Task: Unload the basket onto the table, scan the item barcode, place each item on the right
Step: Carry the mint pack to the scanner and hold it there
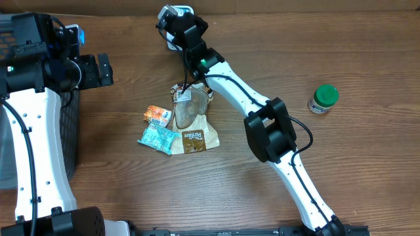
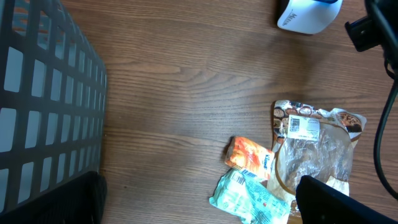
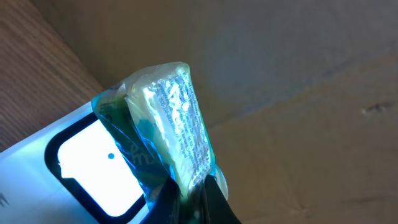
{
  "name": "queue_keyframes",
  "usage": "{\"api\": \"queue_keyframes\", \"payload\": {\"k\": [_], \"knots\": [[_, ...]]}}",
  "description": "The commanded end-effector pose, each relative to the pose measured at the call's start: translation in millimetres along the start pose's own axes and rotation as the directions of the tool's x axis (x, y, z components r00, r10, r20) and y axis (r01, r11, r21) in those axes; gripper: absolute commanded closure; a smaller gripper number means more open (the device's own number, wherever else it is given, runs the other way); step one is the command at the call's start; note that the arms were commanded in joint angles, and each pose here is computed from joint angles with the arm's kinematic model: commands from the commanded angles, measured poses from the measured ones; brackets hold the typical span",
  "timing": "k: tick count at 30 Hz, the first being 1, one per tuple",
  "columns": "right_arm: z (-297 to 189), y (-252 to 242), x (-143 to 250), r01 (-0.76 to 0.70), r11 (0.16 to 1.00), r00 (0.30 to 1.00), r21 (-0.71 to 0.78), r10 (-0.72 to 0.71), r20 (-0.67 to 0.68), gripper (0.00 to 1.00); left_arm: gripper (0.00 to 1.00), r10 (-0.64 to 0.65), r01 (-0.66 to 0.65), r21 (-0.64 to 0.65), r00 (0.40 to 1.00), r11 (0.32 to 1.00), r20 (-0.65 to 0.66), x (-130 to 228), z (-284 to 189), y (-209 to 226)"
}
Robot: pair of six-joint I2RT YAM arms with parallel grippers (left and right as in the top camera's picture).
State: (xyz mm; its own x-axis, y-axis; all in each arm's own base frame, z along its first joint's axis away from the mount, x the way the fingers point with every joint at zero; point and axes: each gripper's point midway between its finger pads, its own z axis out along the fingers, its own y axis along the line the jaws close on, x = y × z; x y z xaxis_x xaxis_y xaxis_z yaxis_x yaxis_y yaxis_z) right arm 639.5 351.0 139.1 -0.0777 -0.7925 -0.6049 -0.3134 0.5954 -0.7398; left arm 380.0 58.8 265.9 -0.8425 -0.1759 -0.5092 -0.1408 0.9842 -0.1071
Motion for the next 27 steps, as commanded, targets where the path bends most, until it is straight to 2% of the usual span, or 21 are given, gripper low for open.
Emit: {"api": "queue_keyframes", "payload": {"k": [1,11,15,18,21,24,27], "knots": [[-0.9,-1.1,-9.2,0.02,1.0,0.999,0.002,-0.02,0.033,0.96,0.01,0.022,-0.022,-0.003,0.999,1.0,0.028,-7.3,-7.4,-1.0],[-4.3,-7.3,-15.7,0.002,1.0,0.999,0.01,-0.002,0.045,0.96,0.01,0.022,-0.022,-0.003,0.999,1.0,0.028,-7.3,-7.4,-1.0],[-18.2,-30.9,-36.5,-0.218,0.976,0.972,0.0,0.217,0.085,0.96,0.01,0.022,-0.022,-0.003,0.999,1.0,0.028,-7.3,-7.4,-1.0],[-38.5,-39.6,-58.9,-0.253,0.961,0.958,-0.113,0.265,0.113,0.96,0.01,0.021,-0.021,-0.003,0.999,1.0,0.028,-7.3,-7.4,-1.1],[-66.5,-63.1,-79.3,-0.377,0.905,0.91,-0.197,0.402,0.106,0.96,0.0,0.021,-0.021,-0.003,0.999,1.0,0.028,-7.3,-7.4,-1.1],[-103.4,-83.5,-91.8,-0.49,0.822,0.852,-0.29,0.522,0.039,0.96,0.0,0.021,-0.021,-0.003,0.999,1.0,0.028,-7.3,-7.4,-1.1],[-146.7,-113.4,-87.9,-0.661,0.684,0.737,-0.307,0.668,-0.099,0.96,0.0,0.022,-0.022,-0.003,0.999,1.0,0.028,-7.3,-7.4,-1.0]]}}
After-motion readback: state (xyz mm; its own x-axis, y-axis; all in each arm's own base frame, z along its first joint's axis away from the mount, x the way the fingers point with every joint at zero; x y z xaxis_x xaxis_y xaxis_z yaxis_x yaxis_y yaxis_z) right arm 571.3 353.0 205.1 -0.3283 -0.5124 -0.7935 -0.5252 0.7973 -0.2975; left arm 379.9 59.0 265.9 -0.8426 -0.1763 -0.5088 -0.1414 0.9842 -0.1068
